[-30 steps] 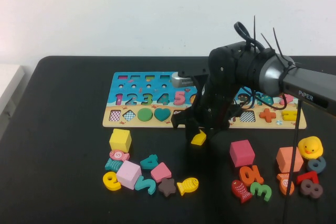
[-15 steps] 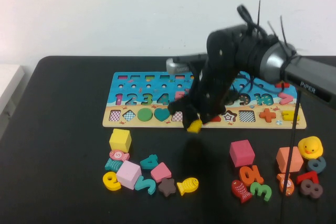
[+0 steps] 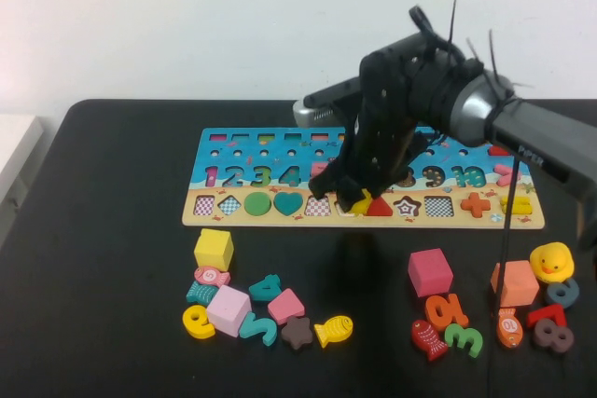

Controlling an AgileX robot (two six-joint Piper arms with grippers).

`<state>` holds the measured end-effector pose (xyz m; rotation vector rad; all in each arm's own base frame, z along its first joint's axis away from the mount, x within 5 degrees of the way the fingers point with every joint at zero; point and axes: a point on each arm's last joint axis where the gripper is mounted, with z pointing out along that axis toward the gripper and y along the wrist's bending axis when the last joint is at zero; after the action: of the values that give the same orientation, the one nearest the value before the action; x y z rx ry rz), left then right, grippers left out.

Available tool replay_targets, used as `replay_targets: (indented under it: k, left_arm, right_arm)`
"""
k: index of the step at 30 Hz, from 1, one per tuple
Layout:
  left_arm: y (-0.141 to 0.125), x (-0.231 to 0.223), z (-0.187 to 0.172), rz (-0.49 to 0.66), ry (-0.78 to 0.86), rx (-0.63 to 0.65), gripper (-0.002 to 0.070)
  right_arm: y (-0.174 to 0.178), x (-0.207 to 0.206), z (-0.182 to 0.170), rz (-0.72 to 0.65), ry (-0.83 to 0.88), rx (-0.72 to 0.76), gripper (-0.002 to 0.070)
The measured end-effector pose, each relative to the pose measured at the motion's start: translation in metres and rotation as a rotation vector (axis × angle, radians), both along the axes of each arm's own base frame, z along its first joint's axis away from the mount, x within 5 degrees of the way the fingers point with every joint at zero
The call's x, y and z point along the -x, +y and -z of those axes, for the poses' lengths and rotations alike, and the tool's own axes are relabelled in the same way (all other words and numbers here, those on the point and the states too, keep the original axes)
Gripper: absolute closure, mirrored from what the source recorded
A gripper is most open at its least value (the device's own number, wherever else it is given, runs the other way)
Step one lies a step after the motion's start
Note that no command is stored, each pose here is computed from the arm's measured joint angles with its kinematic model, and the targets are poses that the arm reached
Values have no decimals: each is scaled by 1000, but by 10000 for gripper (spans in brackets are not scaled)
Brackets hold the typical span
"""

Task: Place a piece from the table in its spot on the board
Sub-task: Place the "five-pointed star" into the hole of the five-pointed star

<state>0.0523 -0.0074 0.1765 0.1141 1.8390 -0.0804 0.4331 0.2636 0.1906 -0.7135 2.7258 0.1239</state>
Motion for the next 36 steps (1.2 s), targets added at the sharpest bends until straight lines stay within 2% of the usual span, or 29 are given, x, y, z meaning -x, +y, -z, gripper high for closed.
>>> replay_targets:
  k: [4, 13, 36]
  left_arm:
    - [0, 0, 0, 0, 0, 0, 676]
    - [0, 0, 0, 0, 0, 0, 676]
    - [0, 0, 0, 1, 0, -2, 676]
  right_arm:
    - [1, -2, 14, -5, 17, 12, 304]
    - [5, -7, 13, -4, -32, -35, 304]
    - [7, -8, 24, -2, -20, -38, 304]
